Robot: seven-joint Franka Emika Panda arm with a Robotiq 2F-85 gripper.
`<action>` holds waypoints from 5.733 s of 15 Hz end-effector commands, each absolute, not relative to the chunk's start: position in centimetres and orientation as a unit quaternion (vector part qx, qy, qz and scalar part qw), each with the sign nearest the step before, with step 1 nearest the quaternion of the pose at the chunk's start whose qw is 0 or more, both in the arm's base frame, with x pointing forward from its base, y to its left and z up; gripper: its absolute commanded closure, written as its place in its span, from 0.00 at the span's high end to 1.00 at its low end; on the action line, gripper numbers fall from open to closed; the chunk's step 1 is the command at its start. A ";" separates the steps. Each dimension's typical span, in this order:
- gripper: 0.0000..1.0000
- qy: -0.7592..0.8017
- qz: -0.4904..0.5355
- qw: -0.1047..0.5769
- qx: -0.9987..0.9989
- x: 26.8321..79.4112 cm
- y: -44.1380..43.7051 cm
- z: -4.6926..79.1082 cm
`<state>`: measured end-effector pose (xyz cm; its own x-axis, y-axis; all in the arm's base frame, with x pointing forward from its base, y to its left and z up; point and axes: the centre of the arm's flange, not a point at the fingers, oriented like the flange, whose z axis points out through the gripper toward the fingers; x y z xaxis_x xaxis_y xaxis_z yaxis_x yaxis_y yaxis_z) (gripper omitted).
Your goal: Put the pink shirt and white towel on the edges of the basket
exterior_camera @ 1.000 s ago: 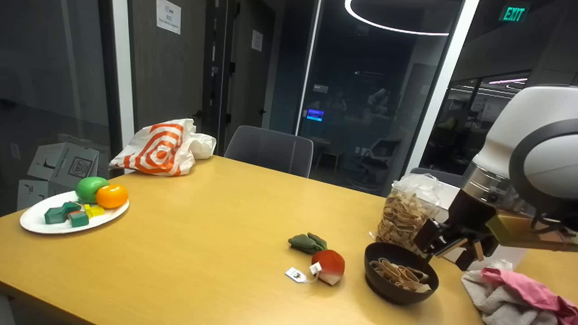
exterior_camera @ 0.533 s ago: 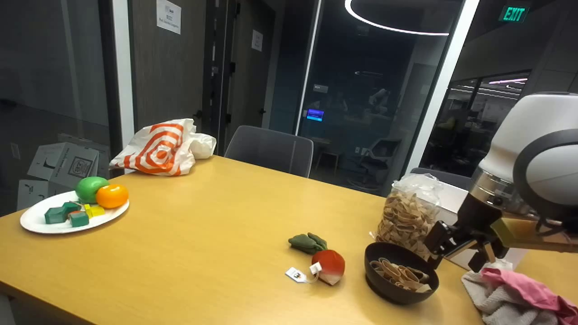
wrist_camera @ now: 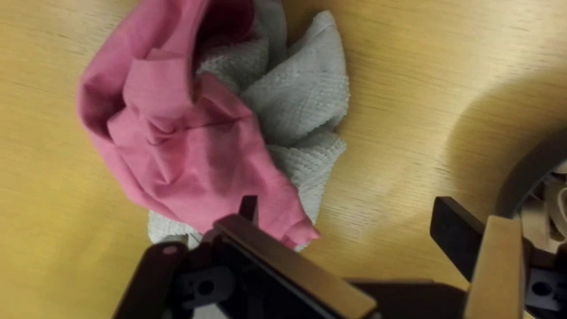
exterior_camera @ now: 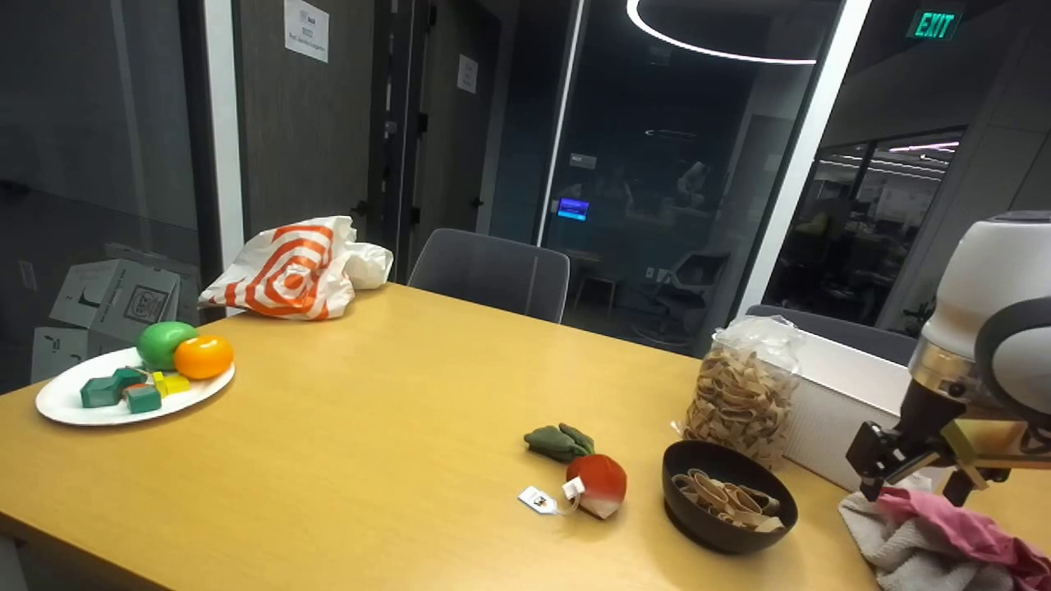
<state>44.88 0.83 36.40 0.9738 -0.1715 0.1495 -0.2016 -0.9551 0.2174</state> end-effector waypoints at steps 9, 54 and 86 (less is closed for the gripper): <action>0.58 -0.135 0.110 0.198 0.965 46.9 -2.9 32.2; 0.09 -0.288 0.443 0.423 0.736 57.9 -4.6 52.7; 1.00 -0.246 0.076 0.223 0.940 43.3 -5.8 34.6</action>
